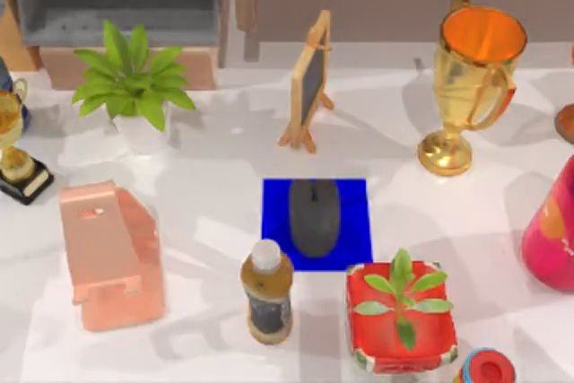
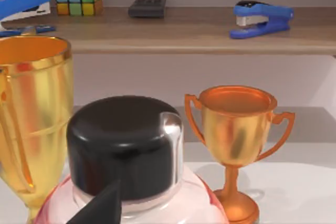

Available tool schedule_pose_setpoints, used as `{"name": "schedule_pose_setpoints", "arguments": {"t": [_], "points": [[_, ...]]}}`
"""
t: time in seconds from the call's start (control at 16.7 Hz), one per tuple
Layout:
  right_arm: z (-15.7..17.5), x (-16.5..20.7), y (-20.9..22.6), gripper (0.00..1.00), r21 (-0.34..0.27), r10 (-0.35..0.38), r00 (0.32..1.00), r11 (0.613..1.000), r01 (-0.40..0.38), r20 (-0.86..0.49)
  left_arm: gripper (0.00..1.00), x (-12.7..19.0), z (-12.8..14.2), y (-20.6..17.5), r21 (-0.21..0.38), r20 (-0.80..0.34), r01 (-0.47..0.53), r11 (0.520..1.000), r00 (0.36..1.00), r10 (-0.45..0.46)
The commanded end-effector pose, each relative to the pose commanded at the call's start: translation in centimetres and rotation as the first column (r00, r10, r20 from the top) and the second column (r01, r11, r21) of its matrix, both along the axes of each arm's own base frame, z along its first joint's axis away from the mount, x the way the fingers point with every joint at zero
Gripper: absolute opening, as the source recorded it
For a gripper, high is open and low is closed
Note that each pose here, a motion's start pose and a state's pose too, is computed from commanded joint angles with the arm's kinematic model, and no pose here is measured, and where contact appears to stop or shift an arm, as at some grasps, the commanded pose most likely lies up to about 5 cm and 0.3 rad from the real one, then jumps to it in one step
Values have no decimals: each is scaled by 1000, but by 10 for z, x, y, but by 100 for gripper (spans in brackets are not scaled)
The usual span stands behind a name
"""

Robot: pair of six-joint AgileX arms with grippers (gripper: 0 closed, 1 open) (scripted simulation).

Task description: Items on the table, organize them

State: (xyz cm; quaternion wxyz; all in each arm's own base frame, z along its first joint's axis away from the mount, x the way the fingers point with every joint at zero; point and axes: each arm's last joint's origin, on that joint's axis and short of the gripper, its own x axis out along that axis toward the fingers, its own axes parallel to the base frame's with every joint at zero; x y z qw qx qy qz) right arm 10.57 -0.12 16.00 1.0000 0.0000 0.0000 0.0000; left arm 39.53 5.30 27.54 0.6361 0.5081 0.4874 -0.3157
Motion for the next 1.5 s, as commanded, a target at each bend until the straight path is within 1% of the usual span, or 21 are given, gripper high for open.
{"name": "schedule_pose_setpoints", "arguments": {"t": [0.06, 0.12, 0.24, 0.36, 0.48, 0.6, 0.66, 0.9, 1.02, 1.38, 1.5], "points": [[0, 0, 0, 100, 0, 0, 1000, 1000, 0, 0, 100, -6, -7, 23, -24, -27, -115, 993, 993, 115], [0, 0, 0, 100, 0, 0, 1000, 1000, 0, 0, 100, -13, -16, 43, -45, -60, -219, 975, 974, 216], [0, 0, 0, 100, 0, 0, 1000, 1000, 0, 0, 100, -24, -39, 74, -76, -139, -390, 918, 916, 377], [0, 0, 0, 100, 0, 0, 1000, 1000, 0, 0, 100, -32, -64, 94, -91, -217, -513, 854, 847, 485], [0, 0, 0, 100, 0, 0, 1000, 1000, 0, 0, 100, -37, -86, 107, -94, -280, -593, 800, 787, 550], [0, 0, 0, 100, 0, 0, 1000, 1000, 0, 0, 100, -40, -100, 113, -94, -317, -634, 768, 750, 580], [0, 0, 0, 100, 0, 0, 1000, 1000, 0, 0, 100, -40, -103, 114, -93, -324, -641, 762, 743, 585], [0, 0, 0, 100, 0, 0, 1000, 1000, 0, 0, 100, -40, -101, 112, -93, -320, -636, 766, 748, 582], [0, 0, 0, 100, 0, 0, 1000, 1000, 0, 0, 100, -40, -108, 113, -93, -324, -639, 763, 744, 584], [0, 0, 0, 100, 0, 0, 1000, 1000, 0, 0, 100, -39, -163, 114, -95, -320, -640, 762, 745, 586], [0, 0, 0, 100, 0, 0, 1000, 1000, 0, 0, 100, -40, -173, 114, -93, -324, -641, 762, 743, 585]]}}
